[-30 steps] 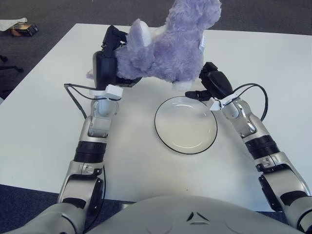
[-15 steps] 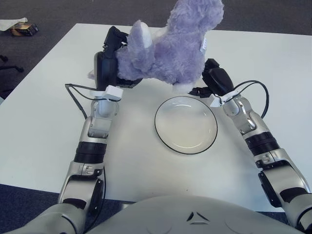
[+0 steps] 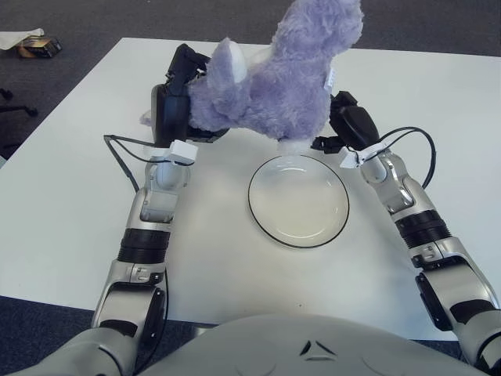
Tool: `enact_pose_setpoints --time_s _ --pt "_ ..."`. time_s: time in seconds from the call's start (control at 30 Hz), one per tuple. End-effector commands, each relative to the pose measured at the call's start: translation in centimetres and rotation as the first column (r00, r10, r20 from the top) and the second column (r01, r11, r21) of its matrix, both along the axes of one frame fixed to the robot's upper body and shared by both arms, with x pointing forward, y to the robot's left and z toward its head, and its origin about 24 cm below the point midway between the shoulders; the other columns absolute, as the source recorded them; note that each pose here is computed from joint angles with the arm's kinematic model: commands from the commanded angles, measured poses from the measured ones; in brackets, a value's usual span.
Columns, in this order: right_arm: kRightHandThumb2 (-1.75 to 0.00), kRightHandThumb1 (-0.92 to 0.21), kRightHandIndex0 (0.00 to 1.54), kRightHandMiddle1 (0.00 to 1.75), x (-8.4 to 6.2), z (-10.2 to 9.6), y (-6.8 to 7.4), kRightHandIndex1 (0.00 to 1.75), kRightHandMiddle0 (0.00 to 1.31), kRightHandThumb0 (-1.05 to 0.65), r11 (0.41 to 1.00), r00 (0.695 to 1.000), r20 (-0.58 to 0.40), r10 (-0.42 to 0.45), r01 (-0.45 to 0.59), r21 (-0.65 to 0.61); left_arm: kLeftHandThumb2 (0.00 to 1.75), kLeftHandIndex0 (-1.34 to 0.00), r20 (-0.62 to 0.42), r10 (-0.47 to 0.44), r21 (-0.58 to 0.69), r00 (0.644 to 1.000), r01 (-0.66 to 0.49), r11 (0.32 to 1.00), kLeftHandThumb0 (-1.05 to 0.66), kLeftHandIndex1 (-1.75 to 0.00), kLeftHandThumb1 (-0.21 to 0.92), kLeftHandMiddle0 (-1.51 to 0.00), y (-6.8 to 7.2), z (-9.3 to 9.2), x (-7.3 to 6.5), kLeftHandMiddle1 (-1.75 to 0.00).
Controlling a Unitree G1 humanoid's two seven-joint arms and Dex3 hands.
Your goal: Put the doll into the plate.
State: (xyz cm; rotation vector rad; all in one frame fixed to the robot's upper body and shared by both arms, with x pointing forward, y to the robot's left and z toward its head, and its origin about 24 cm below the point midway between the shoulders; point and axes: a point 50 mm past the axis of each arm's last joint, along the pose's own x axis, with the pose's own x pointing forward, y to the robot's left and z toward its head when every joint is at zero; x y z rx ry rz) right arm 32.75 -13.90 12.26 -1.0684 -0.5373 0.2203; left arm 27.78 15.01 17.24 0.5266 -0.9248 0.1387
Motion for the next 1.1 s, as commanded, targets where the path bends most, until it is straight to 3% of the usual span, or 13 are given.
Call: enact_pose_setpoints --time_s 0.0,0.3,0.43,0.77,1.07 --pt "-0.52 -0.92 0.04 1.75 0.6 1.3 -0.5 1.48 0.19 -0.35 1.000 0.999 0.030 -0.024 0.023 0.009 1.75 -0.67 0.024 0.010 0.018 1.000 -0.011 1.000 0.00 -1.75 -0.06 -0.89 0.2 0.1 -0.2 -1.74" --pt "-0.52 -0.92 0.05 1.75 2.1 2.4 -1.7 1.51 0.18 -0.35 0.996 0.995 0.040 -0.091 0.091 -0.009 1.75 -0.66 0.038 0.013 0.031 0.999 -0.015 0.999 0.00 -1.75 -0.06 -0.89 0.1 -0.2 -0.1 -1.74" --pt "-0.52 -0.92 0.03 1.75 4.3 3.4 -3.9 1.59 0.19 -0.35 0.976 0.976 -0.002 -0.218 0.218 0.011 1.75 -0.67 -0.028 -0.026 0.027 0.999 0.027 0.999 0.00 -1.75 -0.06 -0.89 -0.6 -1.5 0.1 -1.75" --pt "-0.51 -0.92 0.08 1.75 4.7 3.2 -4.3 1.67 0.19 -0.35 0.951 0.953 -0.056 -0.296 0.300 0.076 1.75 -0.67 -0.078 -0.068 0.046 0.995 0.072 0.996 0.00 -1.75 -0.06 -0.90 -0.9 -2.2 0.2 -1.73" --pt "-0.51 -0.92 0.13 1.75 5.5 0.2 -6.5 1.64 0.19 -0.35 0.923 0.911 -0.192 -0.364 0.381 0.057 1.75 -0.68 -0.104 -0.067 0.072 0.992 0.075 0.995 0.00 -1.75 -0.08 -0.92 -0.9 -2.7 0.5 -1.69"
